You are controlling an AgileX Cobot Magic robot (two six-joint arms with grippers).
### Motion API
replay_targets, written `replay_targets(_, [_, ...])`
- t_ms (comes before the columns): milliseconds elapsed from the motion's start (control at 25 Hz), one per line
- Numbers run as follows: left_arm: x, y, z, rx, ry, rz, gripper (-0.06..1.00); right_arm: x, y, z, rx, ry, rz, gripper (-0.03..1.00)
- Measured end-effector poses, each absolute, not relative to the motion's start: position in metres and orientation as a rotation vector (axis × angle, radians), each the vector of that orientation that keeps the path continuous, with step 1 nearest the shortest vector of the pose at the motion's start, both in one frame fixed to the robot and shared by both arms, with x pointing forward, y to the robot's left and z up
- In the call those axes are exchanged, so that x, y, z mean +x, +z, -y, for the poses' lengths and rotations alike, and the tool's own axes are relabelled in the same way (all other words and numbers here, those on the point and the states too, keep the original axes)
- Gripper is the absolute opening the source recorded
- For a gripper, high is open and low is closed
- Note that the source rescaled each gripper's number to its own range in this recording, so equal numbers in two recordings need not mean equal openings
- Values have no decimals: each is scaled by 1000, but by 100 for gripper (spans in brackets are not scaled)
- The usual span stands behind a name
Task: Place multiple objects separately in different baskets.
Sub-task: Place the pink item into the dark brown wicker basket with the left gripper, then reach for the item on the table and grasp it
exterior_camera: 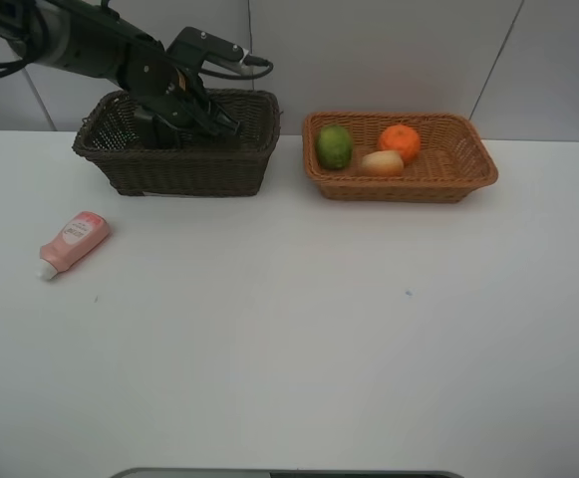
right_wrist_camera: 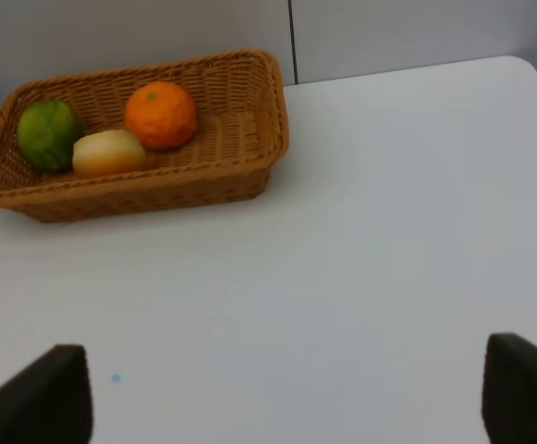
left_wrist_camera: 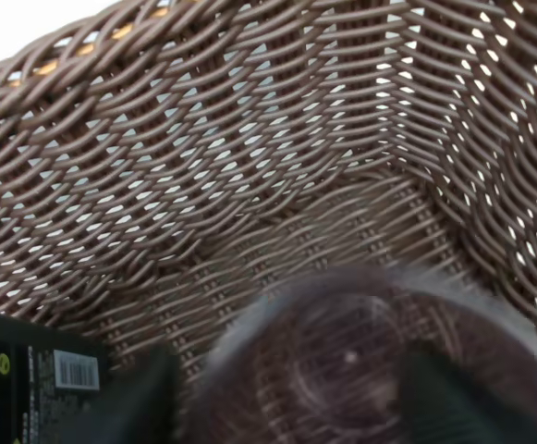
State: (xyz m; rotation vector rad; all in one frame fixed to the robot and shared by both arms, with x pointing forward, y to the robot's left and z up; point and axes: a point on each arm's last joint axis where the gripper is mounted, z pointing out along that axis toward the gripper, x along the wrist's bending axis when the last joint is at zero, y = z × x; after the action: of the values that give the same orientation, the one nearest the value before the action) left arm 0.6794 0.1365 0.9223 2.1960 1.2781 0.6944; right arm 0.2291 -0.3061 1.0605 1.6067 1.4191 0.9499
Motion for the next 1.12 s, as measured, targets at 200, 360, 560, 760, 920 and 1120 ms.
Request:
replay_targets(200, [678,924,-137,2205,693,-1288,93,229,1061,306,1607,950,-1419,81])
replay_targets(360, [676,940,-138,2188,709,-1285,93,229,1061,306,1607,950,-1419,81])
replay_targets(560, [666,970,-138,2172,714,-1302,93,229,1061,306,1607,950,-1419,81])
replay_targets(760, [651,995,-137,2176,684,-1346,94,229,1061,306,1607,950,-1419,81])
replay_targets(920, [631,1006,-143,2181,662,-1364,94,229,1061,306,1607,950,-1419,81])
replay_targets(1120, [600,1003,-166,2206,623,-1431,94,229,1061,306,1607,950,-1419,81])
